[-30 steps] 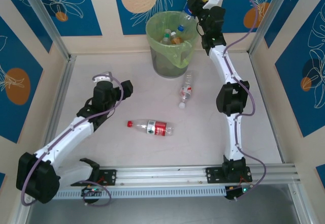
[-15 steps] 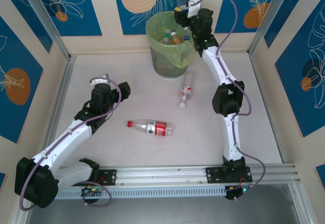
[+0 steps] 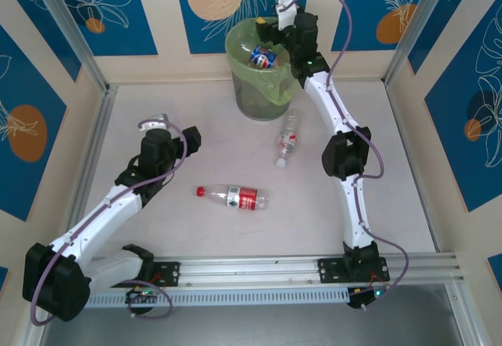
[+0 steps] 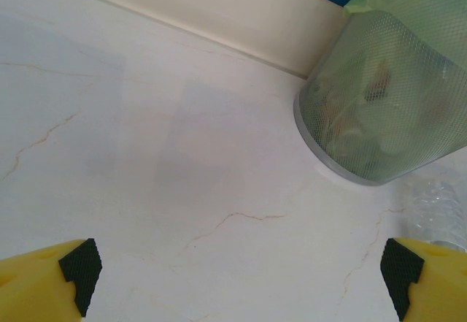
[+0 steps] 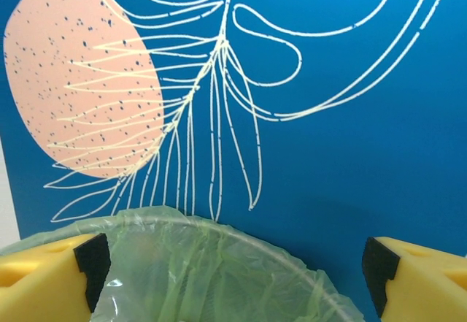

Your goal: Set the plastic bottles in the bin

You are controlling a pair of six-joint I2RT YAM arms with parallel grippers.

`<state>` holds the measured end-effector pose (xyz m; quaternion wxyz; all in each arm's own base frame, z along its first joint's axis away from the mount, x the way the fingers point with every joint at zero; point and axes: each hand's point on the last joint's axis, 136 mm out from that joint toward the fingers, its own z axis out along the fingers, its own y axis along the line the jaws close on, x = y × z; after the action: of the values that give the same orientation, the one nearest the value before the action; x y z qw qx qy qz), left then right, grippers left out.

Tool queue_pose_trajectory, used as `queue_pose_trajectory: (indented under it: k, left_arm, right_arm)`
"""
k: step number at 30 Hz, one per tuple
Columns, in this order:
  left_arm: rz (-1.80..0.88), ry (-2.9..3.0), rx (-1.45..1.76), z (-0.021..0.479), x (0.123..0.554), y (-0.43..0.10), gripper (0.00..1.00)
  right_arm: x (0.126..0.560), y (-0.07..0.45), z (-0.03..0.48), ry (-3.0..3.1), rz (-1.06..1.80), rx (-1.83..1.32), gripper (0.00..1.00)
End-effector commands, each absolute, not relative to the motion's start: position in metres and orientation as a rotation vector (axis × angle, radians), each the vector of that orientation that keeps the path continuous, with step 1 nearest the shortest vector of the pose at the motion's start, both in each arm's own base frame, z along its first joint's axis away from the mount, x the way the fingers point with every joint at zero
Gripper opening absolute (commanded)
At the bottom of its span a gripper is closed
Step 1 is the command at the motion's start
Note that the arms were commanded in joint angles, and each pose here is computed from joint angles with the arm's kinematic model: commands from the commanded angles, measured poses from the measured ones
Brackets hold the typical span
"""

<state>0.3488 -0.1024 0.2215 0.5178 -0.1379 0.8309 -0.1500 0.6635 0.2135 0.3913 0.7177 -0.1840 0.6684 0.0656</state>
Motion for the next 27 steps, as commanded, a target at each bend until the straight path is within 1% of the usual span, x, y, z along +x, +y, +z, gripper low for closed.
queue_pose_trajectory:
  k: [1,6,8,16,20,24,27]
  left_arm:
    - [-0.339,2.010,-0.341,0.213,0.347,-0.096,1.00]
    - [-0.343,2.022,-0.334,0.210,0.348,-0.098,1.00]
    - [-0.348,2.031,-0.333,0.209,0.349,-0.099,1.00]
    - [-0.371,2.112,-0.410,0.189,0.353,-0.103,1.00]
    - [-0.371,2.182,-0.510,0.177,0.349,-0.101,1.00]
    - [-0.445,2.273,-0.578,0.167,0.338,-0.113,1.00]
    - [-0.330,2.315,-0.617,0.166,0.322,-0.112,1.00]
  right_arm:
    - [0.660,0.208,0.407,1.479,0.179,-0.353,0.92]
    - [0.652,0.206,0.413,1.514,0.238,-0.325,0.93]
    - [0.644,0.209,0.418,1.530,0.274,-0.334,1.00]
    - [0.601,0.223,0.446,1.520,0.406,-0.401,0.99]
    - [0.581,0.220,0.457,1.515,0.443,-0.384,0.99]
    - [0.552,0.213,0.462,1.534,0.524,-0.337,1.00]
    - [0.525,0.208,0.457,1.537,0.557,-0.323,0.99]
